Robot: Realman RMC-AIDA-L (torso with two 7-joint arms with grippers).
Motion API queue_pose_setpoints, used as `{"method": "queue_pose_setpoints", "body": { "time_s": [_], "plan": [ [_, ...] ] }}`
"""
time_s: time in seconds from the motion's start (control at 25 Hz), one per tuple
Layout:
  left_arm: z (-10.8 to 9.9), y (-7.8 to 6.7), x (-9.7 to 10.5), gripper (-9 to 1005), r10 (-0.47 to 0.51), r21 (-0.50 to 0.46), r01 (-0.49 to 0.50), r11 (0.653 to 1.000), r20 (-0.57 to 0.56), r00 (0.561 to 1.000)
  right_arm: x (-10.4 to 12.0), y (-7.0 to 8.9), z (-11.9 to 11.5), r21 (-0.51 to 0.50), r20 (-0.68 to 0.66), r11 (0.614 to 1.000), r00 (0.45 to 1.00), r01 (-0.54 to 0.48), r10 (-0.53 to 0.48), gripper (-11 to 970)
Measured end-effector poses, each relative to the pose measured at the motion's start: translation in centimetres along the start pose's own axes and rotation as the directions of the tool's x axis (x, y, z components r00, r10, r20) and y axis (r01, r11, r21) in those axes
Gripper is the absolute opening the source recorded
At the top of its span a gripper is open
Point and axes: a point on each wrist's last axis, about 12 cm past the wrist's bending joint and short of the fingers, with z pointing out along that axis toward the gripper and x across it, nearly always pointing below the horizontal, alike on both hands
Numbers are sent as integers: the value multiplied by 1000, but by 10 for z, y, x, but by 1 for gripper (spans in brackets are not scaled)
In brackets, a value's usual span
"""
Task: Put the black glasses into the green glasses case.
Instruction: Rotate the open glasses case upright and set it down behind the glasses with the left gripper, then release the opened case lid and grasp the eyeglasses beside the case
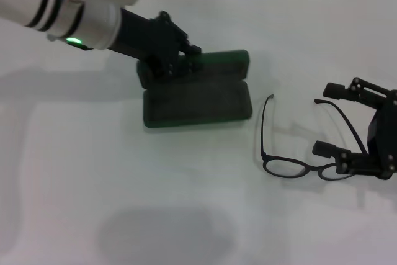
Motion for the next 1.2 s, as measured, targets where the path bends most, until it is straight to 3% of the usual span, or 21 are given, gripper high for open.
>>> {"method": "queue_pose_setpoints", "body": {
  "time_s": [0.2,0.4,0.6,0.76,0.84,0.96,1.2],
  "plan": [
    [23,-6,-10,193,57,79,-54,995,-30,998,3,5,-4,10,0,1000,1000,-6,6,836],
    [30,-9,-8,193,68,70,-65,995,-44,997,4,10,-8,16,6,1000,1000,-11,11,836],
    [25,-8,-14,332,57,59,-55,997,-26,998,3,12,-12,19,13,1000,1000,-11,10,835],
    [18,-14,-13,368,11,82,-13,997,20,1000,2,12,-12,19,15,1000,1000,-8,8,835],
    [13,-19,-10,387,-50,81,43,996,95,994,2,11,-12,23,18,1000,1000,-7,6,835],
    [2,-29,-4,414,-181,84,164,983,284,941,-4,3,-10,5,3,1000,1000,-22,22,835],
    [-8,-72,37,451,-370,132,363,922,572,732,-55,-37,11,-189,-306,979,952,-81,19,834]
  ]
}}
